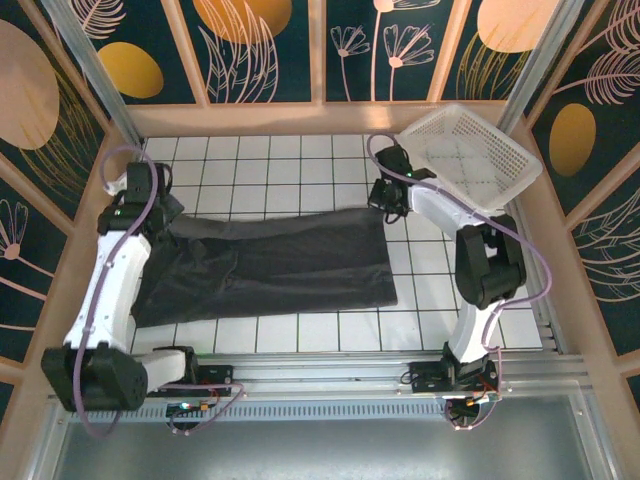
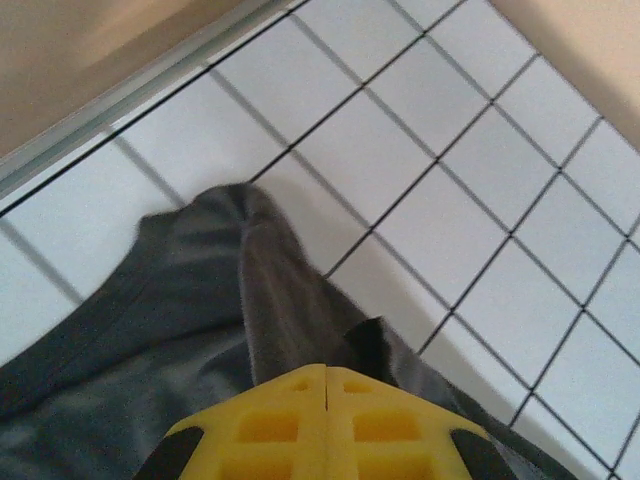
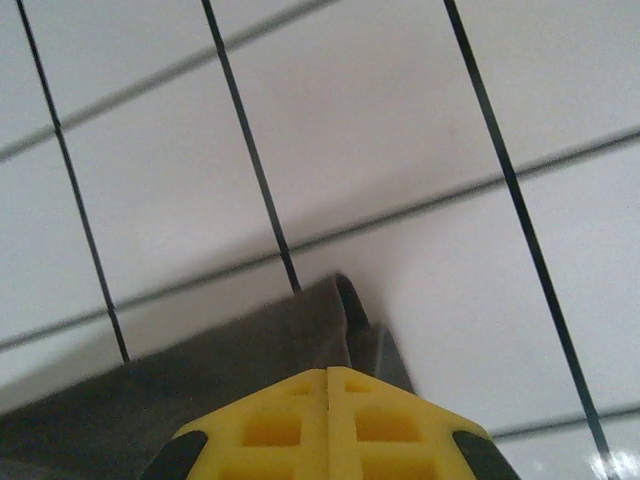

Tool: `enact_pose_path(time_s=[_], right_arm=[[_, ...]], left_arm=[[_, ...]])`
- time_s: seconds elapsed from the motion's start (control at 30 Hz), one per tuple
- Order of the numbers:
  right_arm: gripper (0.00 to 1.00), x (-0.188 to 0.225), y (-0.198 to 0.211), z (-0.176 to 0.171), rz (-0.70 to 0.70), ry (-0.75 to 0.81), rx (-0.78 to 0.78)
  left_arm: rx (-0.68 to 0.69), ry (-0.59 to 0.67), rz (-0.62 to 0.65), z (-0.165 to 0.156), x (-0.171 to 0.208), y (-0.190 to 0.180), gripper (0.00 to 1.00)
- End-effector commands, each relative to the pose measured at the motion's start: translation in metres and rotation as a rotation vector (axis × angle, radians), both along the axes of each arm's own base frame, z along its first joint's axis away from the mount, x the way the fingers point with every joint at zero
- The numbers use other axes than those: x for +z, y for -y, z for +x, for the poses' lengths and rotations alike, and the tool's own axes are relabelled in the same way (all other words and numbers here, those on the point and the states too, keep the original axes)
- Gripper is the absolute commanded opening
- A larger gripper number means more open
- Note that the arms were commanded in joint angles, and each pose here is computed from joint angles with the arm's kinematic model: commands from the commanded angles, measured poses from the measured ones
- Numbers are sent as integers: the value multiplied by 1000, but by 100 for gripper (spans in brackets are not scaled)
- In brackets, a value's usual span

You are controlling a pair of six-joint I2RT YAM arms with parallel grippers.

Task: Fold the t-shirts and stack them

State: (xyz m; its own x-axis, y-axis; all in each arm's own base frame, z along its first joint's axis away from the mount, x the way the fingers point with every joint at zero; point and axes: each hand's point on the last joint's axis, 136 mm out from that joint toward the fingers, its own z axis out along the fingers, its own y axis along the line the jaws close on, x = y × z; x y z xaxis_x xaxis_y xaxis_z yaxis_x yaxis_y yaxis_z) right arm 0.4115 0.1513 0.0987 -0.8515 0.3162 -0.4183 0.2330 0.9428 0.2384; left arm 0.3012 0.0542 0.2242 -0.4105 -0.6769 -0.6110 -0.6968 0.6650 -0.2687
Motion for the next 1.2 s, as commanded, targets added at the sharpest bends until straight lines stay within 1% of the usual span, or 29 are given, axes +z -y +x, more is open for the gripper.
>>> enact_pose_path(time_s=[0.0, 0.03, 0.13, 0.23, 0.37, 0.63, 0.77, 0.87, 1.0, 1.17], right_arm=[[0, -2, -2, -31, 17, -36, 74], [0, -8, 1, -40, 8, -58, 78], [0, -30, -4, -65, 43, -147, 126], [0, -47, -3, -80, 45, -207, 135], [0, -48, -2, -84, 33, -214, 127], [0, -48, 9, -92, -29, -227, 101], [0, -54, 21, -100, -76, -248, 74], [0, -58, 28, -103, -103, -255, 53], [0, -60, 36, -106, -132, -262, 21], [0, -57, 40, -103, -137, -253, 4]], left_arm=[[121, -69, 8, -47, -18, -13, 0], [134, -84, -2, -56, -26, -13, 0], [170, -160, -35, -79, -56, -10, 0], [208, -184, -67, -92, -73, -8, 0], [260, -199, -53, -103, -78, -14, 0], [295, -252, -37, -122, -87, -17, 0], [346, -306, -57, -139, -100, -16, 0], [388, -318, -72, -151, -110, -16, 0], [424, -307, -67, -156, -112, -19, 0], [434, -271, -5, -149, -96, -29, 0]])
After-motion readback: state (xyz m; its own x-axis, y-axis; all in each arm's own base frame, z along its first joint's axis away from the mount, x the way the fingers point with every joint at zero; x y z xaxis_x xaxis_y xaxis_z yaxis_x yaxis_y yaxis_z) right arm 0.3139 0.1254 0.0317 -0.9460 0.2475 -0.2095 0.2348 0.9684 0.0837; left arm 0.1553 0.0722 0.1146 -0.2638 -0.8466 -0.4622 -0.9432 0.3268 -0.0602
